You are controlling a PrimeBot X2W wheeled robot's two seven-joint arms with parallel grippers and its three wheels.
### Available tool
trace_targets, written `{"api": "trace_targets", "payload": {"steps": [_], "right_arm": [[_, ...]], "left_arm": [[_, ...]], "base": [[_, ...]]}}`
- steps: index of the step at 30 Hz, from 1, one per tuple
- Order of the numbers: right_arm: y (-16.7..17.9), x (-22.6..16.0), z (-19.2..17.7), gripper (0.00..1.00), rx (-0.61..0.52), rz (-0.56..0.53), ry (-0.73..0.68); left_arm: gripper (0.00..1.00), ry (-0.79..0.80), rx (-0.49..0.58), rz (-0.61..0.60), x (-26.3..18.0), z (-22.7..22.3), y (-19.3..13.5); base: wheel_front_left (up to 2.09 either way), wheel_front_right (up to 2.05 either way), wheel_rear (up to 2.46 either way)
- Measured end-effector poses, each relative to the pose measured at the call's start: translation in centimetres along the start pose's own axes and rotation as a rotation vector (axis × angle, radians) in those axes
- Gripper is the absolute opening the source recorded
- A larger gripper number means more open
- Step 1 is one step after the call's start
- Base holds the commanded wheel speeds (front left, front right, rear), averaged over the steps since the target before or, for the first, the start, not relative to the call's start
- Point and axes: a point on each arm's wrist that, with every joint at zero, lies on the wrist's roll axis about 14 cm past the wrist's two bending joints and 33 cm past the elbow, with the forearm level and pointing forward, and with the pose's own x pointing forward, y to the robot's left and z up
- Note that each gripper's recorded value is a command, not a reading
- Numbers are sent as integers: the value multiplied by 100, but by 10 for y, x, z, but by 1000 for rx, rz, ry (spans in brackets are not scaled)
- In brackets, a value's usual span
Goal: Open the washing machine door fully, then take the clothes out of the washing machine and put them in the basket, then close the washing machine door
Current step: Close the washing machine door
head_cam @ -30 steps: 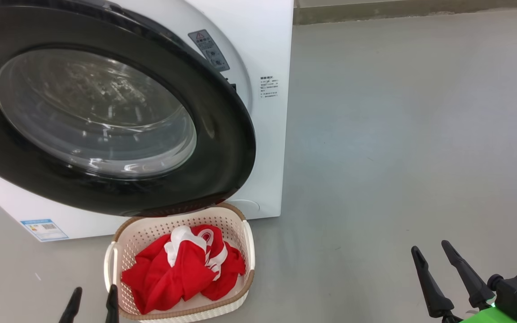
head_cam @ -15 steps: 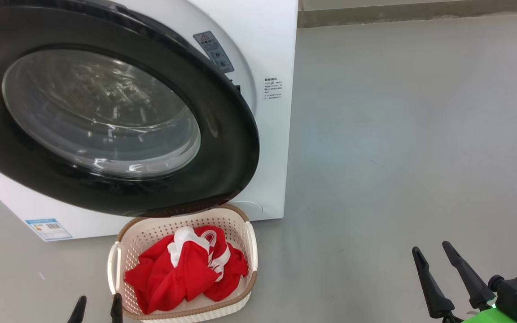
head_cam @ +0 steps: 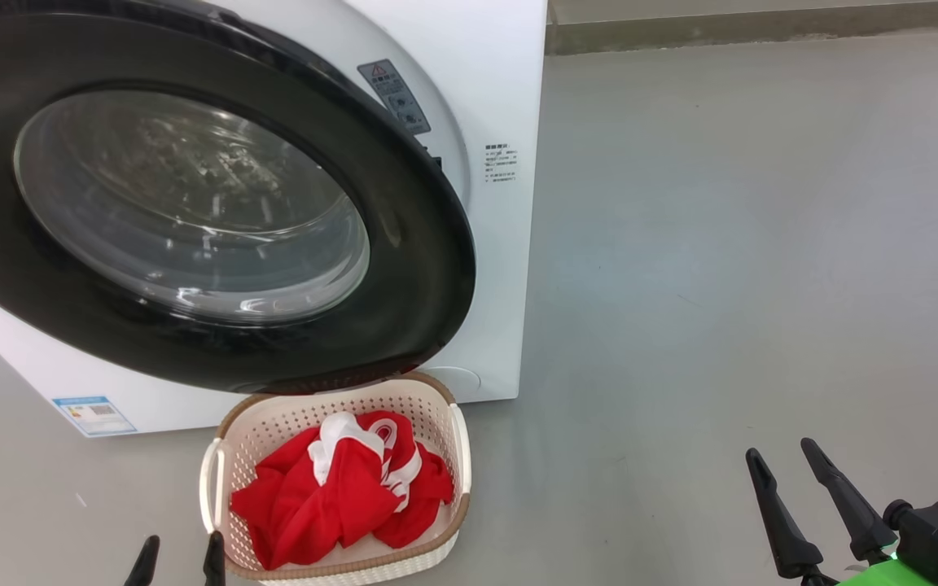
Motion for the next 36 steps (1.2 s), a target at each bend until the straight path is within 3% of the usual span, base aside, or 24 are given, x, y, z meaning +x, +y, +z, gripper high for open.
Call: {"api": "trace_targets", "payload": {"steps": [9, 10, 11, 13, 14, 21, 28, 36], "right_arm": [[6, 4, -3, 100, 1, 20, 9], [8, 5, -3, 78, 1, 25, 11], [10, 5, -4, 49, 2, 31, 14], [14, 8, -6, 8, 2, 45, 20], [16, 9, -7, 0, 2, 54, 23], [47, 29, -11, 0, 2, 158, 41], [104, 75, 5, 0, 4, 334, -5], [156, 117, 19, 0, 31, 463, -45]], "left_arm": [[100, -4, -1, 4, -3, 1, 1], [100, -4, -2, 5, -3, 1, 1], [100, -5, -2, 6, -4, 1, 1], [100, -6, 3, 10, -6, 1, 2], [100, -7, 3, 14, -7, 2, 3], [100, -9, -6, 54, -16, 1, 14], [100, -11, -52, 110, -28, 0, 26], [100, -27, -66, 133, -23, 5, 31]], "base": [[0, 0, 0], [0, 0, 0], [0, 0, 0], [0, 0, 0], [0, 0, 0], [0, 0, 0], [0, 0, 0], [0, 0, 0]]}}
